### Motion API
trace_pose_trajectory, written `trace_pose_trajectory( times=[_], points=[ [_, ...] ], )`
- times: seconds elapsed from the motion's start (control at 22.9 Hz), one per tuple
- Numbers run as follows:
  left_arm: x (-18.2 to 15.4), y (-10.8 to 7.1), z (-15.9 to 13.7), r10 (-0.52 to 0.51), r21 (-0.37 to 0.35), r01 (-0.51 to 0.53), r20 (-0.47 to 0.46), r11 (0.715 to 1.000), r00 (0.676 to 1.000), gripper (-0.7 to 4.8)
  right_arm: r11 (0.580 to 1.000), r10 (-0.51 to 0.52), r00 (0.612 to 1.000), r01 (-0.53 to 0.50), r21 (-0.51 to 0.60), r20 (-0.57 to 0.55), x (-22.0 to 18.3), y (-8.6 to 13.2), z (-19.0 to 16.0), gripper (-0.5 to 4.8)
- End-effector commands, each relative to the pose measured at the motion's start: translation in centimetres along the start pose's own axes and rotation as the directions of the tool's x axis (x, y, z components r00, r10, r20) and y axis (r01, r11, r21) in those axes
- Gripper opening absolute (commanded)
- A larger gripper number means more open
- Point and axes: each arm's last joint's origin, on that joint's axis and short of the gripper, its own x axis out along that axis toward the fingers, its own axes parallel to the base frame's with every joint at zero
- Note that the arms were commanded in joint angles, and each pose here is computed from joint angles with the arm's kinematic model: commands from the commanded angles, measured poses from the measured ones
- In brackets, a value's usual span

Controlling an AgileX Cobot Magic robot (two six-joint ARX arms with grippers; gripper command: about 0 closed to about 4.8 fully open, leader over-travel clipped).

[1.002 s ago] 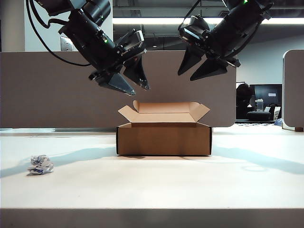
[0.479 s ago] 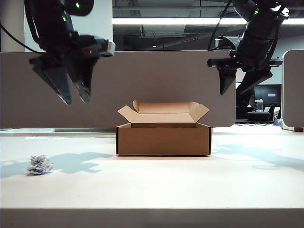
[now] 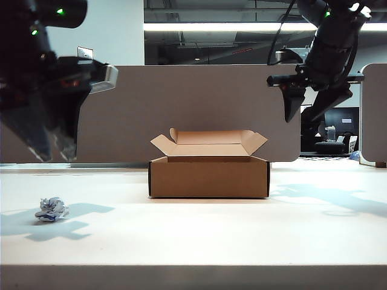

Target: Pick up all the paper balls on the table and put them in the paper box.

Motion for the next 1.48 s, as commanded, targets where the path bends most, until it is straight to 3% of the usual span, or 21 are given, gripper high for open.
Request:
trace_pose_trajectory(
  times=[0.04,0.39,0.78,1.48],
  points=[
    [0.4,0.0,-0.4,0.02,-0.025,-0.018,0.108,1.0,0.994,2.46,1.0,-0.002,1.0,0.002,0.003,0.028,-0.5,0.0,0.4,2.74],
    [4.2,-0.2,-2.9,0.114,-0.069,-0.103,0.172,0.992,0.979,2.47,1.0,-0.002,1.0,0.002,0.002,0.026,-0.5,0.0,0.4,2.73],
    [4.6,0.1,-3.2,0.183,-0.095,-0.168,0.178,0.981,0.967,2.47,1.0,-0.002,1.0,0.002,-0.002,0.026,-0.5,0.0,0.4,2.7],
    [5.4,0.1,-3.7,0.181,-0.207,-0.14,0.195,0.968,0.964,2.46,1.0,-0.001,1.0,0.002,-0.002,0.025,-0.5,0.0,0.4,2.69]
  ],
)
